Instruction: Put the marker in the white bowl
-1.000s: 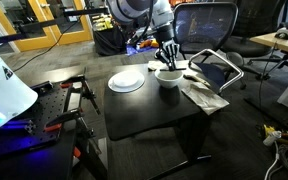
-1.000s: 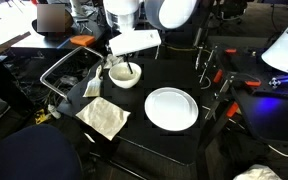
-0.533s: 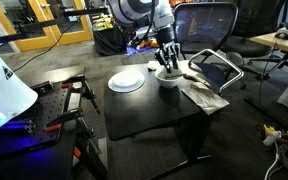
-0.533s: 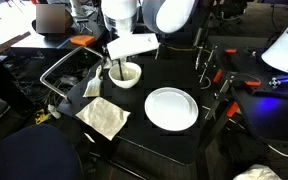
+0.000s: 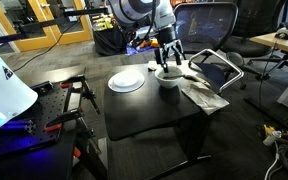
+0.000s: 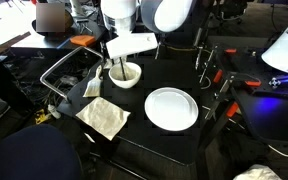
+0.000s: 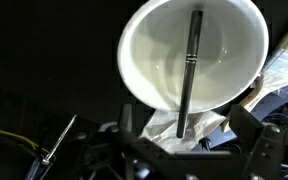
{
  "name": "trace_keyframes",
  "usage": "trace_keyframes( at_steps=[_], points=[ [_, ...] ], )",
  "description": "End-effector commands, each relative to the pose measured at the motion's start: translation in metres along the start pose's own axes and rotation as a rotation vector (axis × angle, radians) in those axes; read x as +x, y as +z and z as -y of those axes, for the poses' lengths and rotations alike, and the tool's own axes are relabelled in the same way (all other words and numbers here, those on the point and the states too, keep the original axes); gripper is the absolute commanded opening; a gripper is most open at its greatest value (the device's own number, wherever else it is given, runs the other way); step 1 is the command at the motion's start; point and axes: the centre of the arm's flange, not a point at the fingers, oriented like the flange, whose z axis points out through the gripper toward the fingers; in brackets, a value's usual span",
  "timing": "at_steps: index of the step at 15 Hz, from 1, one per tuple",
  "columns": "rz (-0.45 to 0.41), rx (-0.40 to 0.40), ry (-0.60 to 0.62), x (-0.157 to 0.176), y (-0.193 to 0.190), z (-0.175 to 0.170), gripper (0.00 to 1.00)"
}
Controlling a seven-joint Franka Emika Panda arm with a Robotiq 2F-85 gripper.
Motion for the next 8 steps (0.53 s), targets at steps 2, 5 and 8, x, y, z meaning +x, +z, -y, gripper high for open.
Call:
trace_keyframes(
  at_steps=[2, 5, 8],
  points=[
    [0.003, -0.009, 0.017, 0.001, -0.004, 0.004, 1.0],
    [-0.002, 0.004, 0.026, 0.004, -0.01, 0.001, 1.0],
    [-0.002, 0.017, 0.032, 0.007, -0.017, -0.003, 1.0]
  ],
)
